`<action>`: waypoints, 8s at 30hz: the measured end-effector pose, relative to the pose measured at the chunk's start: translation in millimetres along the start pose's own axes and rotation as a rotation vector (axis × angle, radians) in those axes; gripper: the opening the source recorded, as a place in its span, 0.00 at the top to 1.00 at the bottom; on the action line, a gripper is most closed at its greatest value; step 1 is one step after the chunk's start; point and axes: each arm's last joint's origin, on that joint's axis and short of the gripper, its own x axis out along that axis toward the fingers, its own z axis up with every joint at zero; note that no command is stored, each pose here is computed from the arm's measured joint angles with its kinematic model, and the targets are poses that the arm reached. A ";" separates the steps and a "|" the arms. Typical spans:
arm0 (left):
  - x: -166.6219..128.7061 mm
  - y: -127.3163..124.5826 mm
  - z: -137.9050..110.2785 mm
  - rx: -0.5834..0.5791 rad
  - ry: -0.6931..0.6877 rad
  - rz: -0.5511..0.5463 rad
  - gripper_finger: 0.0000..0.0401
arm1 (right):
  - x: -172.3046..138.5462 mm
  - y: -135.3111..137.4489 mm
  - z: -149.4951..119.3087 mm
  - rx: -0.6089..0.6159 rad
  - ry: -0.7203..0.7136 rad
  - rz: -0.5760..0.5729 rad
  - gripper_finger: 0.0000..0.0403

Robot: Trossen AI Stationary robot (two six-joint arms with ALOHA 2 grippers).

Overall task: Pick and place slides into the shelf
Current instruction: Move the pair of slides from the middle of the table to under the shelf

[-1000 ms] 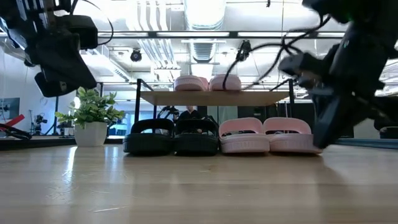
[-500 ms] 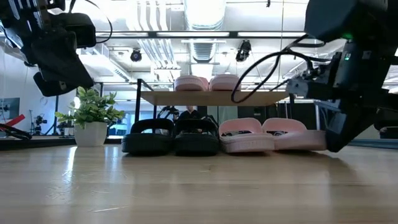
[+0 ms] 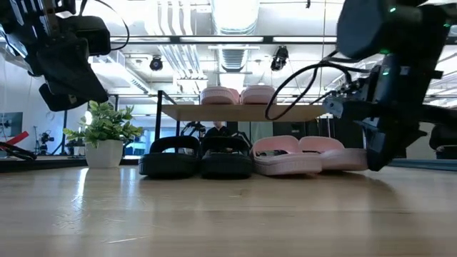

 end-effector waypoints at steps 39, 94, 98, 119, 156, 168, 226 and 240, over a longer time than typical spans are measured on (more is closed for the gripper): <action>0.0 -0.5 0.3 -0.003 -0.004 -0.006 1.00 | 22.7 103.2 18.3 -0.234 0.000 0.216 0.98; 82.6 -36.8 -17.4 0.118 0.070 -0.047 1.00 | -55.7 172.7 24.1 -0.518 -0.066 0.441 0.98; 100.0 -39.4 -19.4 0.141 0.036 0.038 1.00 | -95.0 155.4 28.9 -0.448 -0.232 0.425 0.98; 123.1 25.6 19.1 0.157 0.018 0.388 1.00 | -165.9 98.2 23.5 -0.332 -0.354 0.415 0.98; 116.5 52.3 49.9 0.137 -0.060 0.503 1.00 | -188.0 57.7 2.1 -0.215 -0.291 0.392 0.98; 113.5 -24.4 36.7 0.258 -0.103 0.072 1.00 | -188.6 51.7 4.8 -0.243 -0.286 0.355 0.98; 22.5 -50.0 13.4 0.300 -0.068 0.003 1.00 | -74.0 57.9 -17.2 0.030 0.068 0.592 0.98; -22.0 -37.6 17.5 0.293 -0.202 -0.087 1.00 | -8.6 63.3 18.9 -0.043 0.111 0.441 0.98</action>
